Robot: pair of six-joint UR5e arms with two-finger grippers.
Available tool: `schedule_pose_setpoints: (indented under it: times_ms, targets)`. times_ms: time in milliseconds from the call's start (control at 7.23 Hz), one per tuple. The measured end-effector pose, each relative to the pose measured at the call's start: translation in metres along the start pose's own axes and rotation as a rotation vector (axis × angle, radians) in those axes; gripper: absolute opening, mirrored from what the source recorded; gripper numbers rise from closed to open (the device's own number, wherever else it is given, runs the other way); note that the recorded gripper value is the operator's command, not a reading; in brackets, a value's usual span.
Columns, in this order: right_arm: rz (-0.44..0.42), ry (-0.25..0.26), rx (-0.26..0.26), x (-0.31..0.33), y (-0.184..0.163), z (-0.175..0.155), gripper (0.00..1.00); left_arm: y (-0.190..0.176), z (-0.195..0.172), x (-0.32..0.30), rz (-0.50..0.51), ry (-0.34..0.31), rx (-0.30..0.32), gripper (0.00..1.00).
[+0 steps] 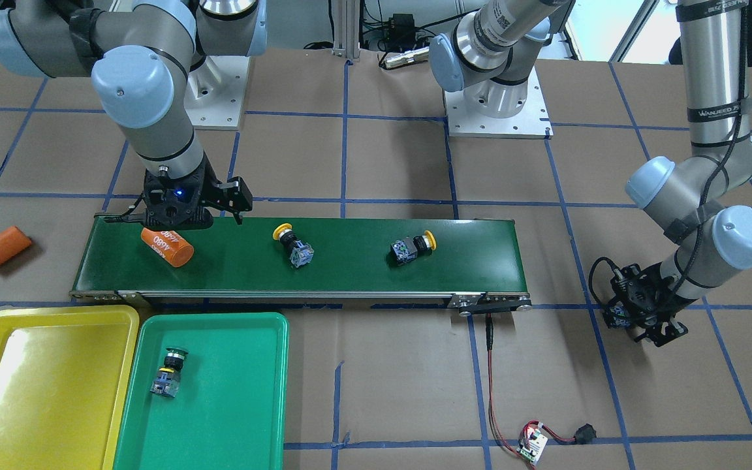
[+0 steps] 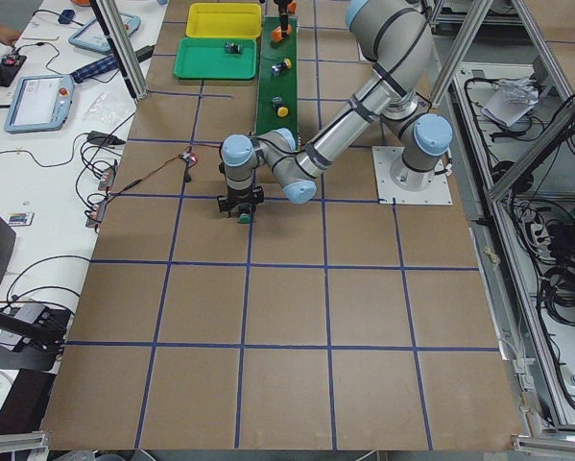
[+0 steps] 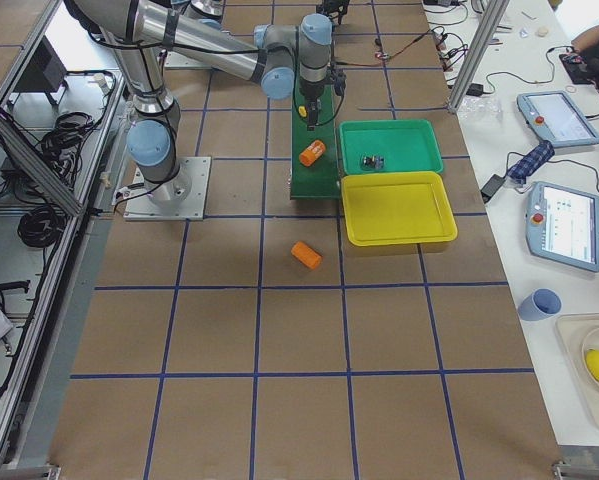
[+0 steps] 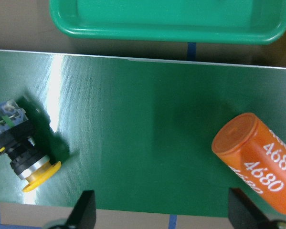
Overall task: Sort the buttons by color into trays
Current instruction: 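Lower the right gripper onto a yellow-capped switch while left gripper brings green-capped switch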
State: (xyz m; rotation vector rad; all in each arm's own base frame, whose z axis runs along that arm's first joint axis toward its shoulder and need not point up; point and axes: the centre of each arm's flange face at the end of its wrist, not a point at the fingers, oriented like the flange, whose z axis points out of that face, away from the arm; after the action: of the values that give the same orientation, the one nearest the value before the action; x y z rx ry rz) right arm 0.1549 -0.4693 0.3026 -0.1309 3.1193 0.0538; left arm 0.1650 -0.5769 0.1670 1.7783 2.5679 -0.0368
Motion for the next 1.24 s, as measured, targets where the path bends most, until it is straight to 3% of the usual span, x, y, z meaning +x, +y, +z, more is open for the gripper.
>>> schedule_pose_setpoints:
  times_ms: [276,553,829,1106,1244]
  targets:
    - [-0.024,0.014,-0.005,0.002,0.001,0.008,0.94,-0.003,-0.007,0.003,-0.006,0.016,0.011,0.0]
    - [-0.111,0.039,-0.015,0.005,0.007,0.016,0.94,-0.014,-0.021,0.007,-0.006,0.015,0.06,0.0]
    - [-0.279,0.047,-0.016,0.007,0.011,0.021,0.93,-0.047,-0.052,0.023,0.009,-0.007,0.072,0.0]
    - [-0.482,0.082,-0.023,0.01,0.012,0.021,0.92,-0.104,-0.081,0.067,-0.002,-0.019,0.076,0.0]
    - [-0.54,0.097,-0.028,0.012,0.012,0.021,0.92,-0.134,-0.089,0.094,-0.014,-0.021,0.081,0.0]
